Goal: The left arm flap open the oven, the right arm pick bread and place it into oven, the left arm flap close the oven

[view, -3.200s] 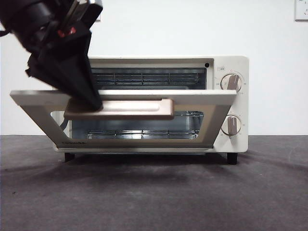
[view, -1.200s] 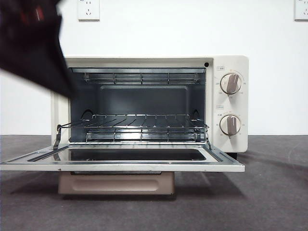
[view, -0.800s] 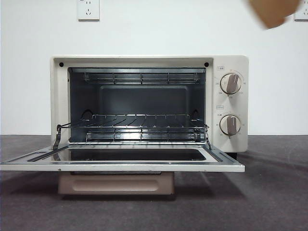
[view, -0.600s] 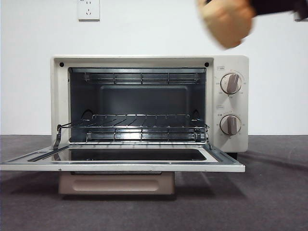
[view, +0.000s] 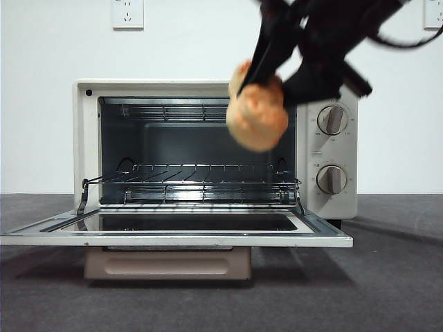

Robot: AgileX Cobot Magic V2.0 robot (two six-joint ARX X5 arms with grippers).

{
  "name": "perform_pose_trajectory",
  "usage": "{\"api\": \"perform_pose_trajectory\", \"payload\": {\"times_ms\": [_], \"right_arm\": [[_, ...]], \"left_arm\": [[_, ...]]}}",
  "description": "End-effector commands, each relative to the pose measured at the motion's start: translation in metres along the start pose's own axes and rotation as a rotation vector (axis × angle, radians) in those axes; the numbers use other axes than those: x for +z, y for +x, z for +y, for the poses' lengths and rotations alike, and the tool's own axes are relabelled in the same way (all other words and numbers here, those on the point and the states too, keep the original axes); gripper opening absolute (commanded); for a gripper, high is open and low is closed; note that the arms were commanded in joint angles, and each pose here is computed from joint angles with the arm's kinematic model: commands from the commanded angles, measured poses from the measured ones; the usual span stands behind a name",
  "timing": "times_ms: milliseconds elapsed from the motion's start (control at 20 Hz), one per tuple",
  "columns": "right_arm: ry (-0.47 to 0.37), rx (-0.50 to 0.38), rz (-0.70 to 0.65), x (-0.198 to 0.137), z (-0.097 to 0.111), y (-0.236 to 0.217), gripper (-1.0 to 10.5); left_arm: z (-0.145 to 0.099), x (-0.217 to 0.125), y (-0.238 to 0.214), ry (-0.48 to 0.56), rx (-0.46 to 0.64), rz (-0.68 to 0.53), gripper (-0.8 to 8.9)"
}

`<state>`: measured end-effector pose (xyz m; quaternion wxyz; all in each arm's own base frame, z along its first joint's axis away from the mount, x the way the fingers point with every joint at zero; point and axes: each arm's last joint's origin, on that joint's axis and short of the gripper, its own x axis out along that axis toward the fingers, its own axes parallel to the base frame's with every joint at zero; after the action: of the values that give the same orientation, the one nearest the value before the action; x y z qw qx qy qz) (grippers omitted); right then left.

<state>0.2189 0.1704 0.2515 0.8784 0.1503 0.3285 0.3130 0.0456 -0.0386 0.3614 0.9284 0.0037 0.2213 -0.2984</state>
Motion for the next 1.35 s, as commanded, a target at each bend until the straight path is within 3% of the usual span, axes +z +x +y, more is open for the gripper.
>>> {"api": "perform_pose_trajectory", "payload": {"times_ms": [50,950,1350], "right_arm": [[0.014,-0.022,-0.035,0.003,0.0,0.014,1.3],[0.093,-0.122,-0.228,0.007,-0.011,0.055,1.3],[0.113,-0.154,-0.214,0.002,-0.016,0.063,1.8]], "left_arm": [[-0.001,0.005,-0.004,-0.008,-0.006,-0.026,0.16],[0.0,0.002,-0.004,-0.005,0.0,0.005,0.16],[0.0,0.001,-0.004,-0.004,0.001,0.014,0.16]]}}
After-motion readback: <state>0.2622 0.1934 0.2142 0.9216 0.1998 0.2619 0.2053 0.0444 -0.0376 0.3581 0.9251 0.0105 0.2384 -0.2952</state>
